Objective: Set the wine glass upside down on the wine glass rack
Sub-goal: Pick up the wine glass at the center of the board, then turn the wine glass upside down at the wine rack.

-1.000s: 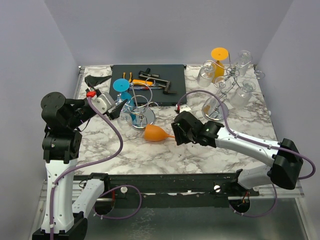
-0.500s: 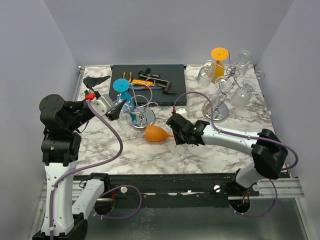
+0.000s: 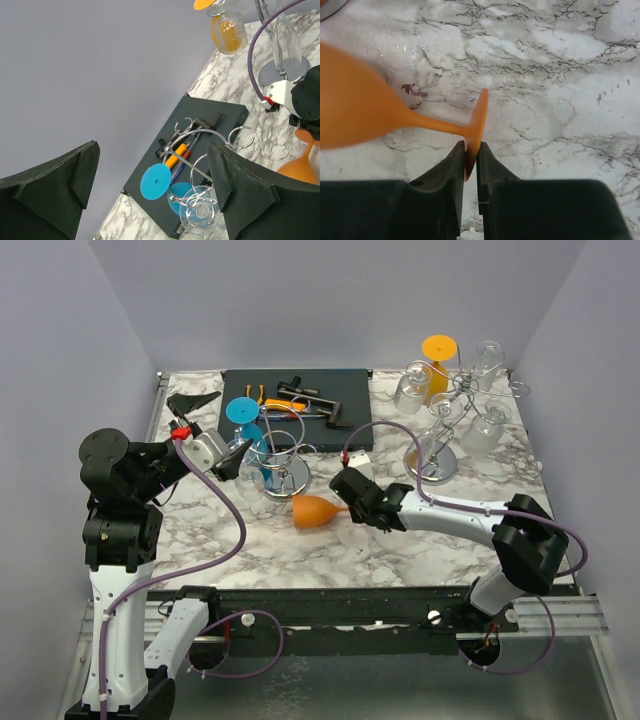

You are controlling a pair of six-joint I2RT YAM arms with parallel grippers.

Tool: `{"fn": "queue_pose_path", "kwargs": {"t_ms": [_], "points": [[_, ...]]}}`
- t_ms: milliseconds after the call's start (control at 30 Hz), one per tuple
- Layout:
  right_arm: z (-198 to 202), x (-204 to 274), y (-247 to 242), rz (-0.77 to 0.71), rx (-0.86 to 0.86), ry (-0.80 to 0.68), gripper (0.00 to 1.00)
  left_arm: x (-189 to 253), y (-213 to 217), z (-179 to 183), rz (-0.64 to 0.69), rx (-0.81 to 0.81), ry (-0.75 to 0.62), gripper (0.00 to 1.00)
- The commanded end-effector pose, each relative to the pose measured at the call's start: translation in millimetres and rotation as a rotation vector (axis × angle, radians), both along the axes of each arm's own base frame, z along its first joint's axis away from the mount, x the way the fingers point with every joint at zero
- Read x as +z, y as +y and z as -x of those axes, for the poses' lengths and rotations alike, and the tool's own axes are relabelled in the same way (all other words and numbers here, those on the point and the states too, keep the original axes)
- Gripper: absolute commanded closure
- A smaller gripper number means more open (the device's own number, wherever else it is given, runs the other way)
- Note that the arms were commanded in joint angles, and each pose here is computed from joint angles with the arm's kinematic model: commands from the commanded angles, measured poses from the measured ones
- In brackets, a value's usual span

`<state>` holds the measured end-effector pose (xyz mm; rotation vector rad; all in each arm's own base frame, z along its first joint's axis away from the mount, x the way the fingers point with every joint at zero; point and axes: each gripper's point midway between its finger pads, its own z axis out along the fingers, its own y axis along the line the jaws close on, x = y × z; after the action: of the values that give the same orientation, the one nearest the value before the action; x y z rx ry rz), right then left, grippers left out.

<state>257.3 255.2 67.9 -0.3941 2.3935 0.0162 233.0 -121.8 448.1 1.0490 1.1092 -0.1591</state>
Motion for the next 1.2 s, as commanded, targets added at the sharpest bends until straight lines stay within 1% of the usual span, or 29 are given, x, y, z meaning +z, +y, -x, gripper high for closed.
{"fn": "queue_pose_path", "kwargs": {"t_ms": [0, 67, 100, 300, 433, 500, 600, 700, 767, 967, 1067, 1167], "points": [[-11, 6, -7, 0.031, -0.009, -0.093, 0.9, -1, -3, 6, -0.009, -0.024, -0.002, 0.04], [-13, 16, -10, 0.032, 0.001, -0.13, 0.99, 0, -3, 6, -0.01, -0.023, -0.006, 0.04], [-15, 23, -13, 0.039, 0.009, -0.155, 0.99, 0, -3, 7, -0.009, -0.022, -0.006, 0.04], [-21, 69, -29, 0.061, 0.08, -0.304, 0.99, -1, -3, 8, -0.007, -0.022, -0.003, 0.04], [-25, 105, -32, 0.075, 0.173, -0.43, 1.0, 0, -2, 9, -0.005, -0.019, -0.006, 0.04], [-25, 126, -28, 0.074, 0.256, -0.492, 1.0, 1, -2, 10, -0.004, -0.016, -0.01, 0.04], [-20, 156, -17, 0.072, 0.43, -0.596, 1.0, 2, -1, 11, -0.004, -0.013, -0.016, 0.04], [-16, 177, -11, 0.105, 0.552, -0.682, 0.99, 3, -2, 13, -0.001, -0.015, -0.015, 0.04], [-16, 187, -8, 0.142, 0.612, -0.716, 1.0, 3, -1, 14, 0.0, -0.014, -0.018, 0.04], [-18, 196, 0, 0.279, 0.766, -0.751, 1.0, 4, 0, 17, 0.001, -0.007, -0.028, 0.04], [-22, 205, 2, 0.314, 0.776, -0.781, 1.0, 5, 0, 18, 0.001, -0.005, -0.029, 0.04], [-22, 219, 5, 0.31, 0.788, -0.825, 1.0, 5, 0, 18, 0.003, -0.004, -0.03, 0.04]]}}
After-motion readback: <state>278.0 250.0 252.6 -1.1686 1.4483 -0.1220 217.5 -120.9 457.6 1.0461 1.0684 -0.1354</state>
